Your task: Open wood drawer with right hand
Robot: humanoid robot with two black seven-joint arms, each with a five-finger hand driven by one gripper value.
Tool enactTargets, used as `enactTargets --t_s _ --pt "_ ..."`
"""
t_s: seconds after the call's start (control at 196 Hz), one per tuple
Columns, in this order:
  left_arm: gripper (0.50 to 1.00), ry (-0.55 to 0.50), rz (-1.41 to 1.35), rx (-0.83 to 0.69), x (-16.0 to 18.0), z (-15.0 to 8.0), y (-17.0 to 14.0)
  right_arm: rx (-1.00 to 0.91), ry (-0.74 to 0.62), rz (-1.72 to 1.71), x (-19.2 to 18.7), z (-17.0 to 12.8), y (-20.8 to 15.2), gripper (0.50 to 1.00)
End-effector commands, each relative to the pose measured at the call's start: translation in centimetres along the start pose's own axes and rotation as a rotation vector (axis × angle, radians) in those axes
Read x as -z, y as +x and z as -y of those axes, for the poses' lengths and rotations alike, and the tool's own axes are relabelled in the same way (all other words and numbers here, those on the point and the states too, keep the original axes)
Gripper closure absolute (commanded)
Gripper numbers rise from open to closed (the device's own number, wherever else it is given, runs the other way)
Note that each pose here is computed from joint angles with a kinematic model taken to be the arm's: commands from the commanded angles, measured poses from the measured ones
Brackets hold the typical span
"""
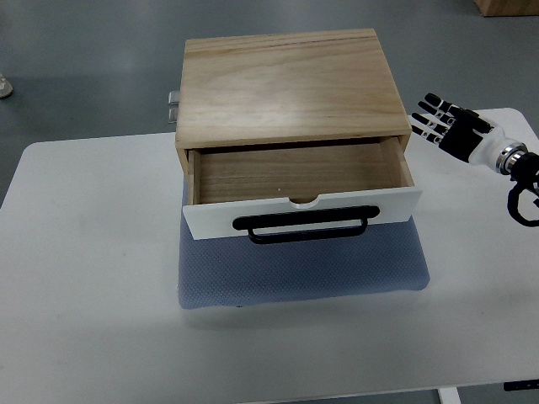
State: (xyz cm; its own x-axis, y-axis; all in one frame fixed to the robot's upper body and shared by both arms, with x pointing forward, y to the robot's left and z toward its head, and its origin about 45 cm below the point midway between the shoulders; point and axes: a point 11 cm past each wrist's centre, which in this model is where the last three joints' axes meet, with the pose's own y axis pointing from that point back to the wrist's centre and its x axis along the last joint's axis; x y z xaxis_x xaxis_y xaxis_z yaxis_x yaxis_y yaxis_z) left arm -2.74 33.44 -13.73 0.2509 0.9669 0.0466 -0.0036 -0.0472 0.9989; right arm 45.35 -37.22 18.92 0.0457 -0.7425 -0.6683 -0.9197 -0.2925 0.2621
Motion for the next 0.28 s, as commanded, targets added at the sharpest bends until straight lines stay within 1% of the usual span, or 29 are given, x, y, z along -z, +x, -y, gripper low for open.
enactTargets --t_s 0.0,0.27 --pt "0.5 0.0 0.001 0.0 0.01 0.0 0.0 0.016 -0.001 -0.001 -0.08 -0.02 -0.16 0.546" --pt "0.5 0.0 -0.001 0.0 0.0 0.0 0.0 0.03 -0.008 0.002 -0.52 -0.25 0.06 0.546"
